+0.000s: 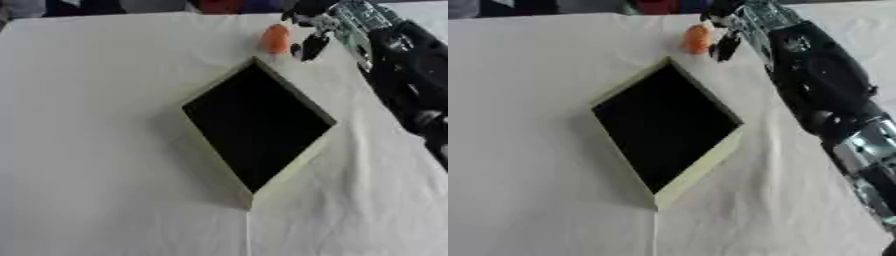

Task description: Pick up objects on the table and place them in the box.

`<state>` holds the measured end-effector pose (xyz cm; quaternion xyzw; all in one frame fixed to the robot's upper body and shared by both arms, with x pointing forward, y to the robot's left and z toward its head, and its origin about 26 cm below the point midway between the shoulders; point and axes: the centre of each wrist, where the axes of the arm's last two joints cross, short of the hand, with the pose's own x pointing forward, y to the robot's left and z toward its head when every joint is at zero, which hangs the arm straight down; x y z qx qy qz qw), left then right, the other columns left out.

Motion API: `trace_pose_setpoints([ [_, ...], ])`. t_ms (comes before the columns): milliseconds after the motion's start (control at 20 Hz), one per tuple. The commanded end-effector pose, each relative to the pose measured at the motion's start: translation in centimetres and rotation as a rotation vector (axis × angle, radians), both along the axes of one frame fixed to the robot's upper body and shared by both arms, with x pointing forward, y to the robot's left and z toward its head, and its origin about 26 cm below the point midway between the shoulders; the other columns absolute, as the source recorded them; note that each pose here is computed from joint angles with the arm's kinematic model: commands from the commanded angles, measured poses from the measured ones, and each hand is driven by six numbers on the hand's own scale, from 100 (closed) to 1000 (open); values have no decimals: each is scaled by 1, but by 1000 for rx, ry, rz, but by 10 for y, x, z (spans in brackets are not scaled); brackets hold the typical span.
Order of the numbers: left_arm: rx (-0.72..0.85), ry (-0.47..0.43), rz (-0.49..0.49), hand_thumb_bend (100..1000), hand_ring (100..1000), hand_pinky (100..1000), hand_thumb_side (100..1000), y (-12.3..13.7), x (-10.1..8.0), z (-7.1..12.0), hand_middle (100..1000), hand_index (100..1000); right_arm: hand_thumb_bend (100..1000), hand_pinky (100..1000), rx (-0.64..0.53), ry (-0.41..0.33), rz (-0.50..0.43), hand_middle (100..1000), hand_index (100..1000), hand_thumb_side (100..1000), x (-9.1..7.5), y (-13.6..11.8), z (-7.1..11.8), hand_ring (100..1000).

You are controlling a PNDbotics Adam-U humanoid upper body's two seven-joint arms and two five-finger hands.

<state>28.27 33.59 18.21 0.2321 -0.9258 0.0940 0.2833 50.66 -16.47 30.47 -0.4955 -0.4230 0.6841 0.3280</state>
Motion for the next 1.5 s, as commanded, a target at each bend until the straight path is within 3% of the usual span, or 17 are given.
trace_pose_setpoints([
  [50,28,-26,-12,100,640,622,664,-1,-2,9,725,778,100,955,24,-78,1,832,988,288,-9,3,32,928],
  [250,31,-27,-22,100,639,622,664,-2,-1,10,725,778,118,966,16,-71,-38,843,997,342,-6,6,28,935],
  [550,31,-23,-32,100,638,622,663,-4,-1,9,727,778,187,976,-15,-37,-98,850,1000,406,7,5,8,939],
  [950,30,-18,-40,100,638,622,664,-5,0,8,727,778,175,976,-15,-34,-133,848,1000,404,14,3,-7,939],
  [1100,31,-17,-45,100,638,622,665,-5,0,8,728,779,113,966,-6,-39,-146,830,1000,419,15,4,-10,932],
  [1250,31,-13,-50,100,637,623,665,-6,0,8,728,779,100,928,32,-76,-131,716,913,449,16,7,-13,890],
  [1350,31,-11,-51,100,637,623,665,-6,0,7,728,779,100,903,72,-138,-113,595,794,403,15,9,-13,857],
  [1400,31,-11,-52,100,638,623,665,-6,0,7,728,779,100,879,93,-169,-107,538,741,327,15,10,-13,830],
  [1500,32,-10,-55,100,638,623,665,-6,0,7,729,779,100,862,136,-218,-100,524,705,259,15,12,-14,813],
])
